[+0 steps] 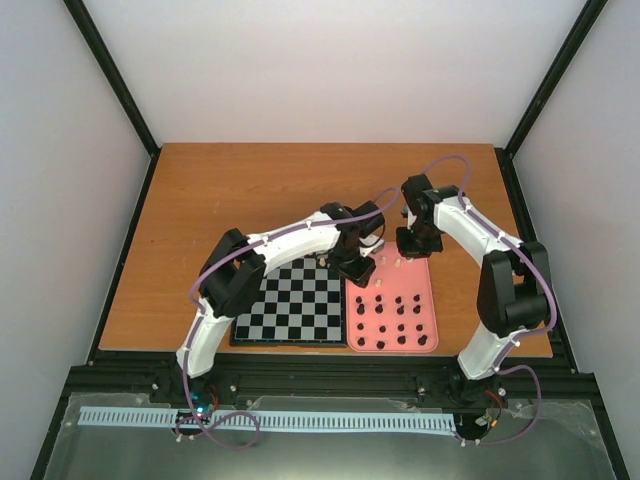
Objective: Set up the chess pieces on the board
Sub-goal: Pick up the chess piece from the storage box.
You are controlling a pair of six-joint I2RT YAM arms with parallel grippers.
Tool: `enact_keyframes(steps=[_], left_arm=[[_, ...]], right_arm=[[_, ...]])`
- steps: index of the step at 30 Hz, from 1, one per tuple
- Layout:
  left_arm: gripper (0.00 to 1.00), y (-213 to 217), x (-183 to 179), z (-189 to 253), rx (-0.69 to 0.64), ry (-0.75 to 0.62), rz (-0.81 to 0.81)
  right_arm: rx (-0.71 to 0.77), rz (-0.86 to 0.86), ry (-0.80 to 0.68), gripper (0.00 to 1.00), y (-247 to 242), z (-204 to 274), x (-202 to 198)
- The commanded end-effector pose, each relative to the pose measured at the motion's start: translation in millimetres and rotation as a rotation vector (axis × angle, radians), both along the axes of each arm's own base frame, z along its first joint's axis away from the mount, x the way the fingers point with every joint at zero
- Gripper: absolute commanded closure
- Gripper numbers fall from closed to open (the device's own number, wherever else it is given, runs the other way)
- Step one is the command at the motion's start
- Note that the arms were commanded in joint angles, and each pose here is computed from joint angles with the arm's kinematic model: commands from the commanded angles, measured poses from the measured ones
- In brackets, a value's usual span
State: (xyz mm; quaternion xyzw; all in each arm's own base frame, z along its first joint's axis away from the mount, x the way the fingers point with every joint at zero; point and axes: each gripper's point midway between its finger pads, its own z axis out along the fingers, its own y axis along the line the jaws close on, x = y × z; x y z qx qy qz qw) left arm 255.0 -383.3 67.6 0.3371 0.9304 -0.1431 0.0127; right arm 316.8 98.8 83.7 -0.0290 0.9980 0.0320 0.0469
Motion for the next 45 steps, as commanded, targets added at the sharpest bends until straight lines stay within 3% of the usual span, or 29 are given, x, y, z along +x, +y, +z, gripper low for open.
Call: enact_keyframes(steps=[1, 19, 27, 32, 36, 41, 45], left_arm=[[0.48, -4.2, 16.8, -3.4, 0.019, -0.068, 0.044], [0.62, -5.8, 29.4, -30.5, 0.06, -0.098, 0.061], [0.77, -6.7, 31.0, -33.4, 0.063, -0.101, 0.059], [0.98, -7.3, 31.9, -34.0, 0.062, -0.101, 0.059], [0.99, -8.2, 31.2, -34.1, 0.06, -0.099, 0.054], [0.99, -5.7, 32.2, -15.5, 0.056, -0.116, 0.05], [0.99, 4.6, 38.3, 38.7, 0.011, -0.185, 0.084]], right_arm=[[0.005, 0.0, -0.05, 0.97, -3.8, 20.4, 3.7], [0.009, 0.007, -0.058, 0.97, -3.0, 26.2, 9.0], [0.006, 0.006, -0.053, 0.97, -3.6, 23.6, 9.0], [0.004, 0.008, -0.047, 0.97, -3.7, 21.6, 9.0], [0.0, 0.01, -0.041, 0.97, -4.1, 19.2, 8.1], [-0.002, 0.008, -0.05, 0.97, -4.8, 23.9, 9.2], [0.0, 0.009, -0.055, 0.97, -3.9, 29.1, 9.8]])
